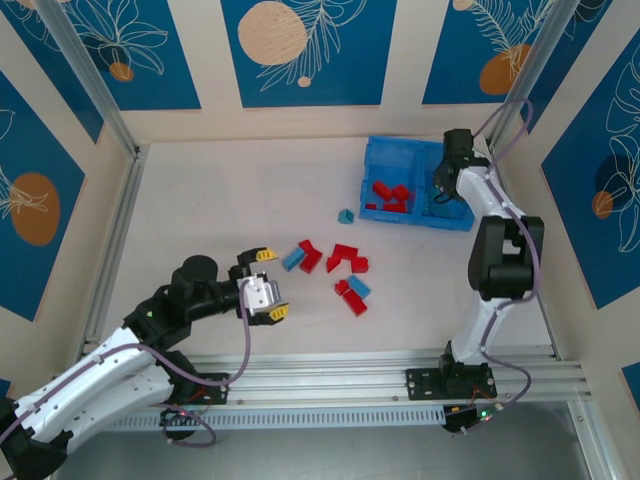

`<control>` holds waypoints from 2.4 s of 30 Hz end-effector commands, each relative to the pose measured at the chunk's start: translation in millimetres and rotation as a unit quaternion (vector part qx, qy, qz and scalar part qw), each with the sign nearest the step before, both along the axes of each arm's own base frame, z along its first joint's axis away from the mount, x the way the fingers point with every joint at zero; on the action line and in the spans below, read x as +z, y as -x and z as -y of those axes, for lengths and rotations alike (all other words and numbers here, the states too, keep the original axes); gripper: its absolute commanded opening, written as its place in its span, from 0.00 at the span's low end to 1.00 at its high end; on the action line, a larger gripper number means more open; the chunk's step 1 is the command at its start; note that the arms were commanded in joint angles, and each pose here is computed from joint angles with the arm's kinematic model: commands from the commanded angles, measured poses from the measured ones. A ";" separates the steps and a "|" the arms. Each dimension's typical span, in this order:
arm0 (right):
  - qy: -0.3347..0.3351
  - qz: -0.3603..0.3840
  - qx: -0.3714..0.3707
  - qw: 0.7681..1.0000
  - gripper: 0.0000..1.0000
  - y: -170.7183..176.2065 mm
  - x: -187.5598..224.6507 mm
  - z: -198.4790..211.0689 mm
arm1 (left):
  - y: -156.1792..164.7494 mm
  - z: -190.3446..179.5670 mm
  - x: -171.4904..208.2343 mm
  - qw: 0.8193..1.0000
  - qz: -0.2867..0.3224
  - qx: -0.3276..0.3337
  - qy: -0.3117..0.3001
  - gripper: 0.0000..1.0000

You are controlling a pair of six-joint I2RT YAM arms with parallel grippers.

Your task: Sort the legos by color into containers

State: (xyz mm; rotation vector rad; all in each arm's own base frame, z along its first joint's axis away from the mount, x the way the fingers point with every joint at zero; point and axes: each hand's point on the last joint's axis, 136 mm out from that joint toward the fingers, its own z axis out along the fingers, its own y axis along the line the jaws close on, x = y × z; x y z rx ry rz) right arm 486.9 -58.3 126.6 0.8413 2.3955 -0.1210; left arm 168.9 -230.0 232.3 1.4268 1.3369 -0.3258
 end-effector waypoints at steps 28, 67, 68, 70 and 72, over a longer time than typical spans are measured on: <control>-0.234 0.025 0.378 0.895 0.74 244.4 118.7 -213.4 | -132.0 -22.5 -33.0 0.842 -0.339 0.400 0.130 1.00; -0.256 -0.072 0.402 0.876 0.78 313.0 85.2 -244.3 | -217.8 47.0 -186.2 0.765 -0.461 0.447 -0.049 0.74; -0.255 -0.072 0.401 0.877 0.79 313.6 84.8 -243.5 | -217.1 46.8 -191.2 0.762 -0.463 0.449 -0.057 0.73; -0.255 -0.075 0.399 0.878 0.78 314.8 83.6 -242.5 | -215.3 40.6 -199.4 0.754 -0.463 0.460 -0.070 0.70; -0.254 -0.077 0.396 0.879 0.79 315.1 81.6 -241.6 | -210.4 33.5 -207.4 0.746 -0.462 0.471 -0.087 0.66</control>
